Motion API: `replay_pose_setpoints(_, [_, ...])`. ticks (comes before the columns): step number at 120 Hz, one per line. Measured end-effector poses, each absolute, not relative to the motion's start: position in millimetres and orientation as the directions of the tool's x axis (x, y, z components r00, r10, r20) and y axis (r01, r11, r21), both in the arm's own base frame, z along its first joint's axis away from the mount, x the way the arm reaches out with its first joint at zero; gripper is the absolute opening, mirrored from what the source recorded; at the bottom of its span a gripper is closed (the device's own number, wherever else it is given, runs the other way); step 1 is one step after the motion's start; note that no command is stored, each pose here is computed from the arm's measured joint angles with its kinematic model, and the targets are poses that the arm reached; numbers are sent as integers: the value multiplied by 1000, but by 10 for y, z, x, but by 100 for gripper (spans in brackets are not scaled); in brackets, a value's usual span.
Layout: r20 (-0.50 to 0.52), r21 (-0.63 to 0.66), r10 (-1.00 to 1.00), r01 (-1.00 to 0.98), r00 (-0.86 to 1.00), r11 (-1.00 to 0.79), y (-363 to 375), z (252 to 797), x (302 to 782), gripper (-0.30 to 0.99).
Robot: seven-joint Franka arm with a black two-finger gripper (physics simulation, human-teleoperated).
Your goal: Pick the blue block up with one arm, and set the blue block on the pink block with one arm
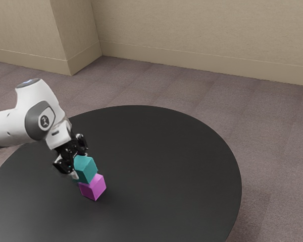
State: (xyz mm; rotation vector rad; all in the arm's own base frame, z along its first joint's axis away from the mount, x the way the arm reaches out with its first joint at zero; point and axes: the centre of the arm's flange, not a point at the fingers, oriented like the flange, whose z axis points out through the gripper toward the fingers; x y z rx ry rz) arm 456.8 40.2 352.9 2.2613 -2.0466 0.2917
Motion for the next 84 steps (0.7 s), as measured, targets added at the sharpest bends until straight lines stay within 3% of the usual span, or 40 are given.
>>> replay_pose_setpoints(47, [240, -85, -948, -977, -209, 194, 428, 3350, 4917, 37])
replay_pose_setpoints(84, [148, -50, -961, -972, -235, 230, 522, 3393, 5022, 39])
